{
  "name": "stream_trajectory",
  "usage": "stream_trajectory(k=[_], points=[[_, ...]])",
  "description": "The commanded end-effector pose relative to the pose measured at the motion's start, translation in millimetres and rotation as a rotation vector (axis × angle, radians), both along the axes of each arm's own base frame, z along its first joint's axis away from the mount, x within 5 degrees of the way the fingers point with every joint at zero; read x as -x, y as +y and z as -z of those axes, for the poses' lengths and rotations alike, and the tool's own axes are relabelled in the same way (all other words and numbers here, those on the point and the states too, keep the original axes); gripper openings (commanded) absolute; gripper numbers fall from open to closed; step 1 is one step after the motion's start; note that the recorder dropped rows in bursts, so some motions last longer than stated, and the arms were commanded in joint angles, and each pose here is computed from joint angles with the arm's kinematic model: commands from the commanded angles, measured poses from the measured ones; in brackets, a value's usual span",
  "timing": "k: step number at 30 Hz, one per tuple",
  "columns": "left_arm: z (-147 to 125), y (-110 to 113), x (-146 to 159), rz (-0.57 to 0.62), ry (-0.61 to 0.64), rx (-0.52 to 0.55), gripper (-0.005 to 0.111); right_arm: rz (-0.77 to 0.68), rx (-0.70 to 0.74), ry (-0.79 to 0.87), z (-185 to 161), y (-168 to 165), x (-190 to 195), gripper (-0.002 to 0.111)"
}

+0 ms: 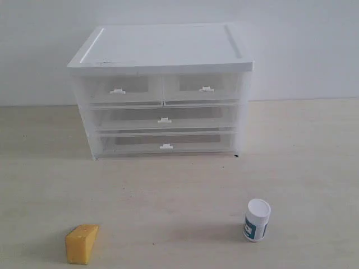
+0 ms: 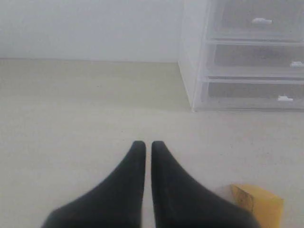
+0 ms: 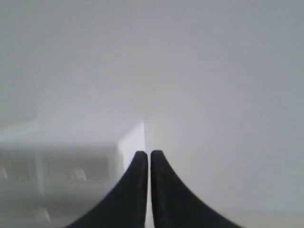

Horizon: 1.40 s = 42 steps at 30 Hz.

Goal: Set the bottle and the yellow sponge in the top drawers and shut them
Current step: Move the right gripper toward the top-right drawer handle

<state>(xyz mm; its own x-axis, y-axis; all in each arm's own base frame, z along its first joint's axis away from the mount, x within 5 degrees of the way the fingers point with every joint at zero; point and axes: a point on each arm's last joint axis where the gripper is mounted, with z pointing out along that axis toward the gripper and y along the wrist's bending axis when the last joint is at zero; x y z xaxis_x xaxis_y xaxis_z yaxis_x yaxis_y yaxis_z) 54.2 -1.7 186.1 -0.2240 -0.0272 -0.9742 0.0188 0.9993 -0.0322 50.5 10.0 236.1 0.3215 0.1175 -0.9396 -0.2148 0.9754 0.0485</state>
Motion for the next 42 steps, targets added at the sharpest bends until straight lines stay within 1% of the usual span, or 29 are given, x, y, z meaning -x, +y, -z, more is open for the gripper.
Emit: stream_trajectory(k=[1,3,6,7,10,12,14,16,19,25,30,34,36,39,42], points=[[1.0,0.0,0.1,-0.001,-0.001,0.003,0.005,-0.108,-0.293,-0.247,-23.9,-4.1,12.7,0.0],[1.0,0.0,0.1,-0.001,-0.001,0.003,0.005,-0.115,-0.305,-0.31,-33.9,-5.0,16.8,0.0],[1.0,0.0,0.1,-0.001,-0.001,0.003,0.005,-0.116,-0.306,-0.318,-61.4,-4.1,12.3,0.0],[1.0,0.0,0.1,-0.001,-0.001,0.003,0.005,-0.112,-0.301,-0.299,-78.6,-2.3,3.3,0.0],[1.0,0.0,0.1,-0.001,-0.001,0.003,0.005,-0.104,-0.276,-0.232,-99.3,3.3,-21.2,0.0],[1.0,0.0,0.1,-0.001,-0.001,0.003,0.005,-0.091,-0.239,-0.178,-105.1,8.1,-41.8,0.0],[1.0,0.0,0.1,-0.001,-0.001,0.003,0.005,-0.07,-0.198,-0.115,-103.5,13.0,-66.3,0.0],[1.0,0.0,0.1,-0.001,-0.001,0.003,0.005,-0.053,-0.163,-0.074,-95.1,17.1,-87.0,0.0],[1.0,0.0,0.1,-0.001,-0.001,0.003,0.005,-0.035,-0.122,0.019,-72.8,23.7,-120.6,0.0],[1.0,0.0,0.1,-0.001,-0.001,0.003,0.005,-0.018,-0.066,0.171,-22.1,41.1,-166.7,0.0],[1.0,0.0,0.1,-0.001,-0.001,0.003,0.005,0.008,-0.007,0.223,7.7,67.0,-177.4,0.0],[1.0,0.0,0.1,-0.001,-0.001,0.003,0.005,0.024,-0.021,0.239,27.5,88.2,-177.1,0.0],[1.0,0.0,0.1,-0.001,-0.001,0.003,0.005,-0.001,0.002,0.308,46.1,106.7,-177.6,0.0],[1.0,0.0,0.1,-0.001,-0.001,0.003,0.005,-0.035,0.025,0.336,56.4,124.1,-180.8,0.0],[1.0,0.0,0.1,-0.001,-0.001,0.003,0.005,-0.066,0.033,0.34,63.4,146.3,-191.9,0.0]])
